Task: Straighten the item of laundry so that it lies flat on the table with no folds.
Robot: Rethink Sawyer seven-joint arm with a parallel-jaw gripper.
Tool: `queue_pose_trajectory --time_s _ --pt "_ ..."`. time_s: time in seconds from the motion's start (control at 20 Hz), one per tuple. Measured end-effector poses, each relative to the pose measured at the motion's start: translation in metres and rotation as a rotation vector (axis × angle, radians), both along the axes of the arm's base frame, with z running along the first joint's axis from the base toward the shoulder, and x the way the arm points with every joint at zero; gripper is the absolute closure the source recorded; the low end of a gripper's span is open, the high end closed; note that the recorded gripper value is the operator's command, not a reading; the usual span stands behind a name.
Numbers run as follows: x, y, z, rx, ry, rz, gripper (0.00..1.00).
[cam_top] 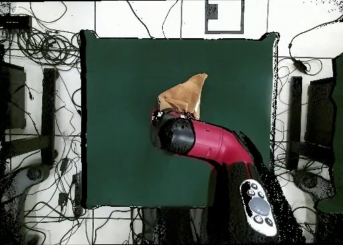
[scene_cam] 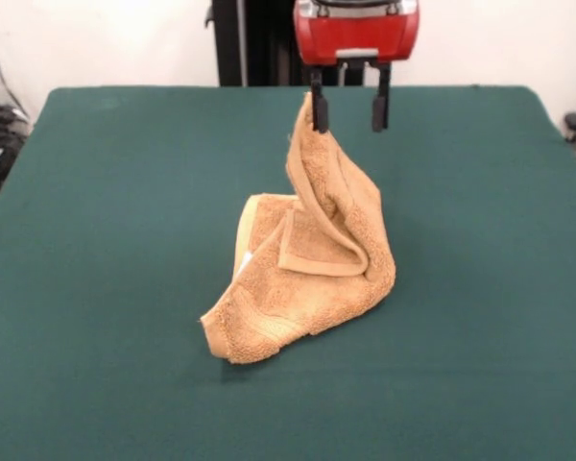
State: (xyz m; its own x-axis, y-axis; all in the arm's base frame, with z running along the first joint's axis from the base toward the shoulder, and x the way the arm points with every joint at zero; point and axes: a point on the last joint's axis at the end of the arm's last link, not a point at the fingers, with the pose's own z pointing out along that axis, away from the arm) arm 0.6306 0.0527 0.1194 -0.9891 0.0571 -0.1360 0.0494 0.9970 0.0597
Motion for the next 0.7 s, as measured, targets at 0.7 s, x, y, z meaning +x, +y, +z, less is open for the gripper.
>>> queue_pose_trajectory --time_s 0.7 --pt "-0.029 -0.015 0.003 0.015 0.041 -0.032 0.00"
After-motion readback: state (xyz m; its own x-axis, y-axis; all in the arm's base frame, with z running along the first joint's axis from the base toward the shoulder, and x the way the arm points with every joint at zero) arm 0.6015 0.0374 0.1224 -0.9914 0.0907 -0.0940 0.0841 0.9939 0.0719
